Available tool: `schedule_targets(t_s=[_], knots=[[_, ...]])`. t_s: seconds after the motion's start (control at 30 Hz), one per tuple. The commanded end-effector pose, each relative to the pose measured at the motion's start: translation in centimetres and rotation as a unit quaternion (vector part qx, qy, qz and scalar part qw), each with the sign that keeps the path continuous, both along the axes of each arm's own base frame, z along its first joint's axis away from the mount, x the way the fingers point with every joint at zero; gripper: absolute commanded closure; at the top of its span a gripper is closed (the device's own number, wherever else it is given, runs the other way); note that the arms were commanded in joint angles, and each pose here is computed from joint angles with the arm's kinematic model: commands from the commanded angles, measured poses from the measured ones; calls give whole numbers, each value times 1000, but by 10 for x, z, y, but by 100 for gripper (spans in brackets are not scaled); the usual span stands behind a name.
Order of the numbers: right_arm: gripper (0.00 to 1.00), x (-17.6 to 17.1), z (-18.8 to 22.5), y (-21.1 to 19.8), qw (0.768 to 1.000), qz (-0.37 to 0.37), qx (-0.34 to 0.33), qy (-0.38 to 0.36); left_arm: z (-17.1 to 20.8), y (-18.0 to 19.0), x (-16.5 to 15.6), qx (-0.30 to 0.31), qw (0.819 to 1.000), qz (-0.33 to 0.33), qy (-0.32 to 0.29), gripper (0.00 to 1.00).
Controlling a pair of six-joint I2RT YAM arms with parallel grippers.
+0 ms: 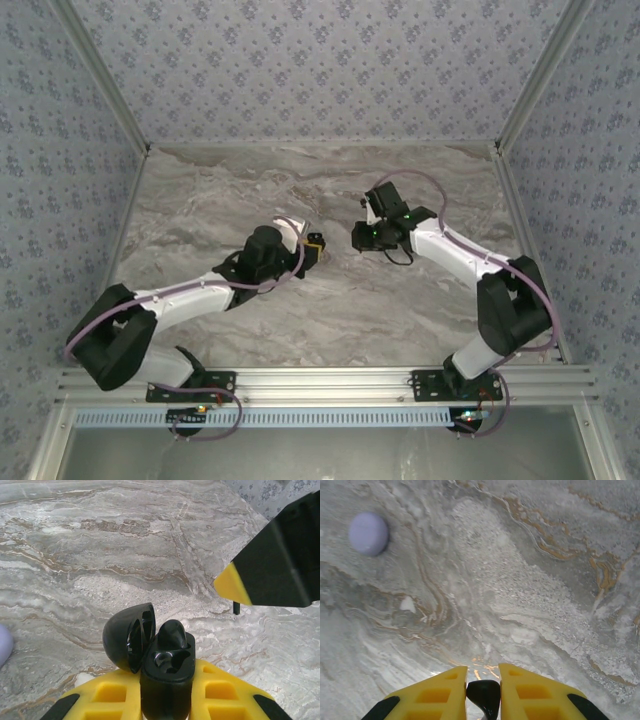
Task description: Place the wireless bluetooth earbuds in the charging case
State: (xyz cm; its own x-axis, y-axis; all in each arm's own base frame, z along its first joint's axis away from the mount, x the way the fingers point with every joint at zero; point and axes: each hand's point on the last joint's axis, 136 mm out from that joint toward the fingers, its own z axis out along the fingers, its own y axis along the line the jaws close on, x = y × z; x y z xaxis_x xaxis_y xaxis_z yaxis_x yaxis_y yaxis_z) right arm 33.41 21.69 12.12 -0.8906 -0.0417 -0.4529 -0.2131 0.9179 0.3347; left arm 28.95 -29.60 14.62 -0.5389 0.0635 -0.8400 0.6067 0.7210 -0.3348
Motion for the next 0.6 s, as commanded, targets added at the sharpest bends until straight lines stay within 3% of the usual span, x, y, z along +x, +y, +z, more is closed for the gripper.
schedule_targets(t_s=[0.0,0.37,0.57], knots=[[79,-1,22,5,999,20,23,-26,25,-18,4,-38,998,-30,-40,84],[79,-1,77,13,992,50,63,-97,22,-37,-2,-65,985,-98,-123,82],[79,-2,98,16,988,59,79,-122,25,-48,-4,-92,980,-120,-132,82]])
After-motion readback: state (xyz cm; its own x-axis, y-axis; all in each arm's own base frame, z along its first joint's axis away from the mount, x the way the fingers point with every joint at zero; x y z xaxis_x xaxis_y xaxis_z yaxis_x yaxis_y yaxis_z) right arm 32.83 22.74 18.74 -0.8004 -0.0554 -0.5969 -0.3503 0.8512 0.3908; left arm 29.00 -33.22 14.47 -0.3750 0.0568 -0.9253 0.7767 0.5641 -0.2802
